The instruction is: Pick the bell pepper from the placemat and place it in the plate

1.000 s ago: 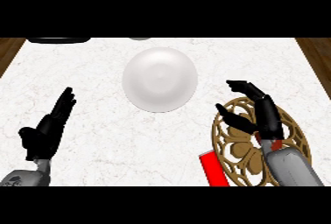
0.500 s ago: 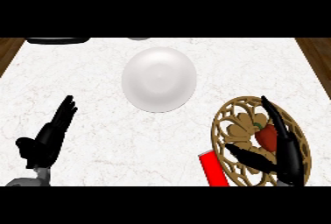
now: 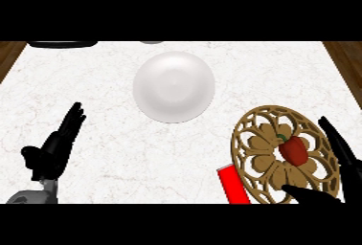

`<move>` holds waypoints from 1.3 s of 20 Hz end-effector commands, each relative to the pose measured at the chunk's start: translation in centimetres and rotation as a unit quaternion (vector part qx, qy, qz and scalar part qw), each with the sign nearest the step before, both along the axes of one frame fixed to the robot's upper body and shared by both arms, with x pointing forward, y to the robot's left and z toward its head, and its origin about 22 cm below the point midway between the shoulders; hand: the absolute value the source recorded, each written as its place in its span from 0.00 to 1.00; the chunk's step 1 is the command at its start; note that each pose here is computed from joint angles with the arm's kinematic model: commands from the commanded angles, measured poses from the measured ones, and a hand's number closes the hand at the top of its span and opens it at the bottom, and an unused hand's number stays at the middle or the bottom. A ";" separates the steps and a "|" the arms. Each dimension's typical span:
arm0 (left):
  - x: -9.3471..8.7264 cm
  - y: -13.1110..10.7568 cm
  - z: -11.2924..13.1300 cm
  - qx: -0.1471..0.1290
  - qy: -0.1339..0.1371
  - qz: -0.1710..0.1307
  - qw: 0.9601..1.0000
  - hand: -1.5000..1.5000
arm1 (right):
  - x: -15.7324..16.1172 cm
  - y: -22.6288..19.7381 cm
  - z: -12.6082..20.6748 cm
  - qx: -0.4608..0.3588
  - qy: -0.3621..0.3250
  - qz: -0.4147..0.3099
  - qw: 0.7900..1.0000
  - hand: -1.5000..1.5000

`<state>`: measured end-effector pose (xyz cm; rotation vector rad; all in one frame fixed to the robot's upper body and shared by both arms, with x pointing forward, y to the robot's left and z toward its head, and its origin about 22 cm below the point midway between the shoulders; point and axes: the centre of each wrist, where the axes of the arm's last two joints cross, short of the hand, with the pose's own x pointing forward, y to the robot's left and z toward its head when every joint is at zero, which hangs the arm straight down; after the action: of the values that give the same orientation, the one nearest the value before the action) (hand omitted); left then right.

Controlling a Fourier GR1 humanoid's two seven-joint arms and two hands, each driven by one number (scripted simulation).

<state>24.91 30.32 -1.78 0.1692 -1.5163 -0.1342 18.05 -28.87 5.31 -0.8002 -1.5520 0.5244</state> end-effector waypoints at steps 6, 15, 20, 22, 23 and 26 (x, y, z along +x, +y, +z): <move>0.5 0.1 -0.3 -0.002 0.001 -0.008 1.000 0.50 | 0.4 0.9 5.0 -0.085 0.152 -0.022 0.984 0.00; 0.4 -0.8 -1.2 -0.001 -0.010 -0.008 1.000 0.50 | 3.4 2.5 3.1 -0.117 0.226 -0.052 0.966 0.00; 0.2 -1.0 0.3 -0.002 0.001 -0.010 1.000 0.50 | 3.2 1.3 0.9 -0.133 0.262 -0.044 0.955 0.00; -1.5 -1.0 0.2 -0.004 -0.009 -0.003 1.000 0.50 | 4.1 0.7 -0.3 -0.134 0.266 -0.050 0.953 0.00; -1.3 0.0 0.7 -0.002 0.001 -0.009 1.000 0.50 | 2.5 1.6 -1.2 -0.134 0.264 -0.044 0.954 0.00; -1.1 -1.1 -0.6 -0.011 -0.002 -0.011 1.000 0.50 | 5.8 0.6 0.4 -0.135 0.273 -0.049 0.951 0.00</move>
<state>24.41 29.52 -2.34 0.1525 -1.5209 -0.1421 21.91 -28.13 5.99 -0.8540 -0.9566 0.8150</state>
